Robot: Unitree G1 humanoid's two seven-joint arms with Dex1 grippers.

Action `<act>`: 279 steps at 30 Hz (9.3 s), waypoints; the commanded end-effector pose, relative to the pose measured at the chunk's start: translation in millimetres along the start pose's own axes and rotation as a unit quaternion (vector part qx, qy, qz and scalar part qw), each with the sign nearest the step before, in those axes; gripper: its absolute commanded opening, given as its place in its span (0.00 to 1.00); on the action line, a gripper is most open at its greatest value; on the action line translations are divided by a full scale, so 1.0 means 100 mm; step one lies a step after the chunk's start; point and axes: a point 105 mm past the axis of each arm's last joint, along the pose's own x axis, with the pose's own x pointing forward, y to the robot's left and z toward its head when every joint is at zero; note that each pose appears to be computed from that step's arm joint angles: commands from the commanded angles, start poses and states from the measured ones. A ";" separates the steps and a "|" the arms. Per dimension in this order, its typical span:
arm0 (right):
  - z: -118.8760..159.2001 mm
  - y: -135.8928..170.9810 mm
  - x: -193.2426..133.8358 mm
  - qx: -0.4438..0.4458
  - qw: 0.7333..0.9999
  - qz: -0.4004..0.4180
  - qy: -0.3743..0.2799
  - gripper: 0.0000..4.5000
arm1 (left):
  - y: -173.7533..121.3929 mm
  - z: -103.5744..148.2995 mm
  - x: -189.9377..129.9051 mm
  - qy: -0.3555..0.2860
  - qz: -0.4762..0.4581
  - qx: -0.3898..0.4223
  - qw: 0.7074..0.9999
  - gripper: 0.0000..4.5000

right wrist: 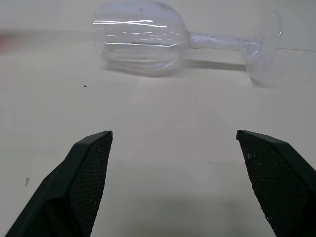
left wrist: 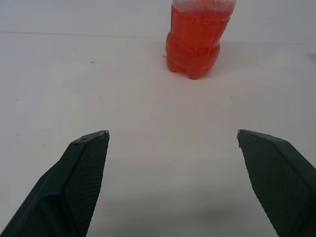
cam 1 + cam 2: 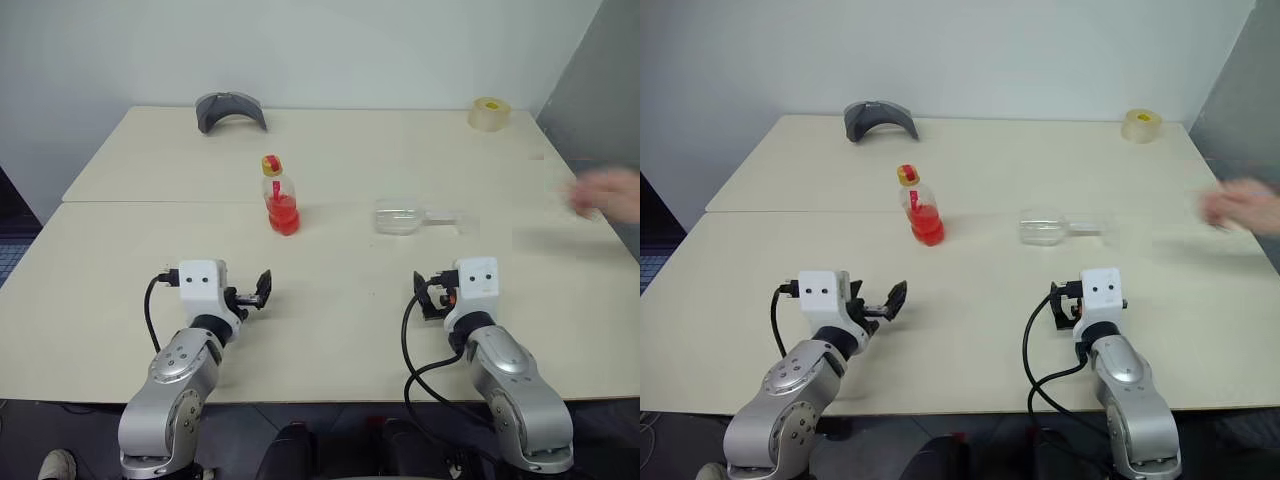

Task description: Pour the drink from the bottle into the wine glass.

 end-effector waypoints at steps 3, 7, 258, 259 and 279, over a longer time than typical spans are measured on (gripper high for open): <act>0.21 -0.09 -0.06 -0.001 0.999 -0.003 -0.041 0.96 | 0.06 0.15 -0.04 -0.032 0.014 0.024 0.999 0.98; 0.25 -0.09 -0.05 -0.007 0.999 0.007 -0.045 0.96 | 0.06 0.15 -0.02 -0.033 0.015 0.021 0.999 0.98; 1.80 1.35 0.28 -0.118 0.705 0.686 -0.133 0.26 | -1.12 0.98 -0.36 -0.066 -0.509 0.117 0.850 0.40; 1.79 1.36 0.29 -0.124 0.698 0.693 -0.132 0.26 | -1.10 1.01 -0.42 -0.066 -0.512 0.114 0.849 0.40; 1.62 0.76 0.23 -0.078 0.786 0.602 -0.117 1.00 | -0.40 0.75 -0.22 -0.011 -0.347 0.061 0.936 0.38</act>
